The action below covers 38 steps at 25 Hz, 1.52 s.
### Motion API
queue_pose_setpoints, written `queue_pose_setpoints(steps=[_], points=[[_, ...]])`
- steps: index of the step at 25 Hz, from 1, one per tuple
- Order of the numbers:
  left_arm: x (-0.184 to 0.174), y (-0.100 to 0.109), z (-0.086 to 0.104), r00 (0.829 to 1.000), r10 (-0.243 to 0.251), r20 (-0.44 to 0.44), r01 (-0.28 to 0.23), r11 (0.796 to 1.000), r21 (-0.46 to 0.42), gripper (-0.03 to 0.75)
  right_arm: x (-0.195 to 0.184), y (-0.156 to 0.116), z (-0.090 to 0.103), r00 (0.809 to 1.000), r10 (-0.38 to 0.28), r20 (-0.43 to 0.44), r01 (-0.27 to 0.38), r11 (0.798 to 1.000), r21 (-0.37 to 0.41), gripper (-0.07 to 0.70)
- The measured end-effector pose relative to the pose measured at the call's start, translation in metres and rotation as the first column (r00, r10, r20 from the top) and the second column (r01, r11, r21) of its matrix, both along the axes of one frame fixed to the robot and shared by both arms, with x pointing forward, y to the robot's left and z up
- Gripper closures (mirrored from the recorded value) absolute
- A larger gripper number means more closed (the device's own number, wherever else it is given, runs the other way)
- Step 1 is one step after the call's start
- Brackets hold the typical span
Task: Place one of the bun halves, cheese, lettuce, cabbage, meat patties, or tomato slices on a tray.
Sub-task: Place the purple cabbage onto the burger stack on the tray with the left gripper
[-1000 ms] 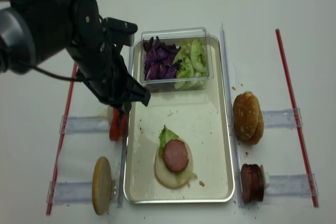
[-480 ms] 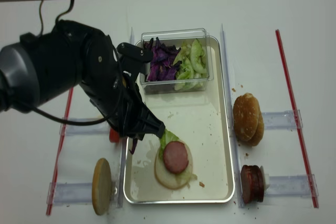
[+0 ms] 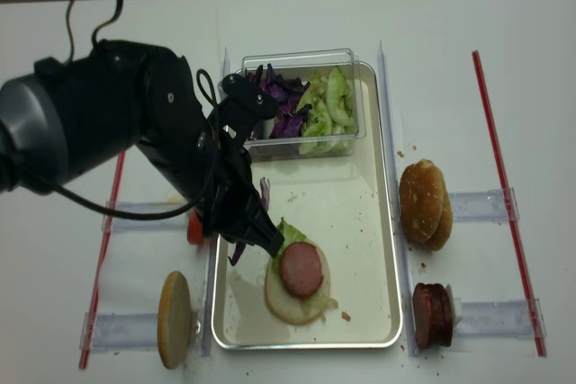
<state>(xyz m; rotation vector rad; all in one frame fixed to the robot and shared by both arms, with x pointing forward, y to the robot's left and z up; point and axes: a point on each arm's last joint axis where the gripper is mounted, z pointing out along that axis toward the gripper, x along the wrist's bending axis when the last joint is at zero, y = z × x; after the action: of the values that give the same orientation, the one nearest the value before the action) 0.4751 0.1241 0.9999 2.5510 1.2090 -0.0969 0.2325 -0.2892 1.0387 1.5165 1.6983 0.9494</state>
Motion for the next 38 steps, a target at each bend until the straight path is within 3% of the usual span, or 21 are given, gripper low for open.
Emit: queue_pose_setpoints(steps=[3, 6, 16, 23, 38], points=[[-0.002, -0.005, 0.001, 0.999, -0.048, -0.007, 0.047, 0.998, -0.052, 0.652, 0.0, 0.0, 0.0, 1.0, 0.0, 0.0, 0.0, 1.0, 0.0, 0.244], [-0.003, -0.007, 0.001, 0.998, -0.054, -0.018, 0.053, 0.996, -0.073, 0.652, 0.0, 0.0, 0.0, 1.0, 0.002, 0.0, -0.002, 1.0, -0.003, 0.244], [-0.003, -0.045, -0.004, 0.986, -0.167, -0.021, 0.165, 0.983, -0.075, 0.652, 0.0, 0.0, 0.0, 1.0, 0.002, 0.0, -0.002, 1.0, -0.003, 0.244], [-0.009, -0.061, -0.021, 0.975, -0.209, -0.07, 0.208, 0.978, -0.026, 0.652, 0.0, 0.0, 0.0, 1.0, 0.002, 0.0, -0.002, 1.0, -0.003, 0.244], [-0.003, -0.067, -0.034, 0.982, -0.18, -0.055, 0.181, 0.983, 0.016, 0.652, 0.0, 0.0, 0.0, 1.0, 0.002, 0.0, -0.002, 1.0, -0.003, 0.244]])
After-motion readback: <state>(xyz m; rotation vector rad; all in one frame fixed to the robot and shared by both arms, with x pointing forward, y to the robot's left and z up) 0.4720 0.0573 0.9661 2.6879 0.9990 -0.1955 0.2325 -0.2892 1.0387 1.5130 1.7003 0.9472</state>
